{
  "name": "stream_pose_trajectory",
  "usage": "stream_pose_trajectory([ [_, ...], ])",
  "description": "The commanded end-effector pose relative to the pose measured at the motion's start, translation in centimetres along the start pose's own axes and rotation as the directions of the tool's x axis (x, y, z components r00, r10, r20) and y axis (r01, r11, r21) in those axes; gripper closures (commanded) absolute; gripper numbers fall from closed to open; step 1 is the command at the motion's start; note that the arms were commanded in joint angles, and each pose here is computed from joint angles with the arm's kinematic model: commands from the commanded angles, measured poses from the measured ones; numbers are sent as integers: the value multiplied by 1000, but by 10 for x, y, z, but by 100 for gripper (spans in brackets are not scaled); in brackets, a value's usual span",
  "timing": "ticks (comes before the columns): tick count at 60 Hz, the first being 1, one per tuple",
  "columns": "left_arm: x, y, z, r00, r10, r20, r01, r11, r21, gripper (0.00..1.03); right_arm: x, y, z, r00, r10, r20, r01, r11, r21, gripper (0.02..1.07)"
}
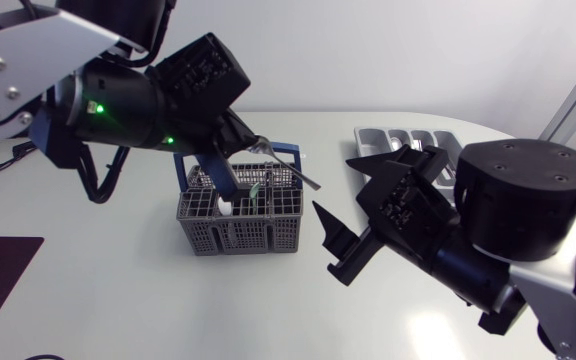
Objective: Unload the cutlery basket into the drawer organizer.
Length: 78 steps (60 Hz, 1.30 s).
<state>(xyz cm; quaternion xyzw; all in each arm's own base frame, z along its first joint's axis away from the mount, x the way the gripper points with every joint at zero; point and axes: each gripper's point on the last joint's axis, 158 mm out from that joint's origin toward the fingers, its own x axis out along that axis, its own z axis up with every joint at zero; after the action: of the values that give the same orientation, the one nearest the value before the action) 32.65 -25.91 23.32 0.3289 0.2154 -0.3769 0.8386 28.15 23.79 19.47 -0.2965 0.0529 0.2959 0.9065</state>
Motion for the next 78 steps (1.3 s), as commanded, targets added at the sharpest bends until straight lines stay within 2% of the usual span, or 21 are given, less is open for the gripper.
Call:
stream_pose_trajectory([
  [1,-1,0,22,999,-28,33,31,995,-93,100,5,9,-10,1000,8,-20,-8,1000,-23,26],
  [5,3,-6,24,997,-78,19,80,989,-127,100,7,10,-8,1000,3,-12,-4,999,-34,30],
  [16,10,-18,28,985,-173,5,170,966,-196,100,11,10,-1,1000,-1,11,2,998,-58,34],
  [30,14,-31,25,977,-214,-15,206,957,-202,100,22,13,-2,1000,-15,15,17,995,-96,37],
  [61,19,-48,19,963,-266,-41,253,947,-199,100,32,6,7,999,-40,29,43,992,-120,80],
  [75,23,-55,14,958,-281,-56,265,944,-198,100,34,3,8,998,-55,31,58,991,-123,80],
  [78,23,-55,14,958,-282,-56,266,943,-198,100,34,3,8,998,-56,31,60,990,-129,85],
])
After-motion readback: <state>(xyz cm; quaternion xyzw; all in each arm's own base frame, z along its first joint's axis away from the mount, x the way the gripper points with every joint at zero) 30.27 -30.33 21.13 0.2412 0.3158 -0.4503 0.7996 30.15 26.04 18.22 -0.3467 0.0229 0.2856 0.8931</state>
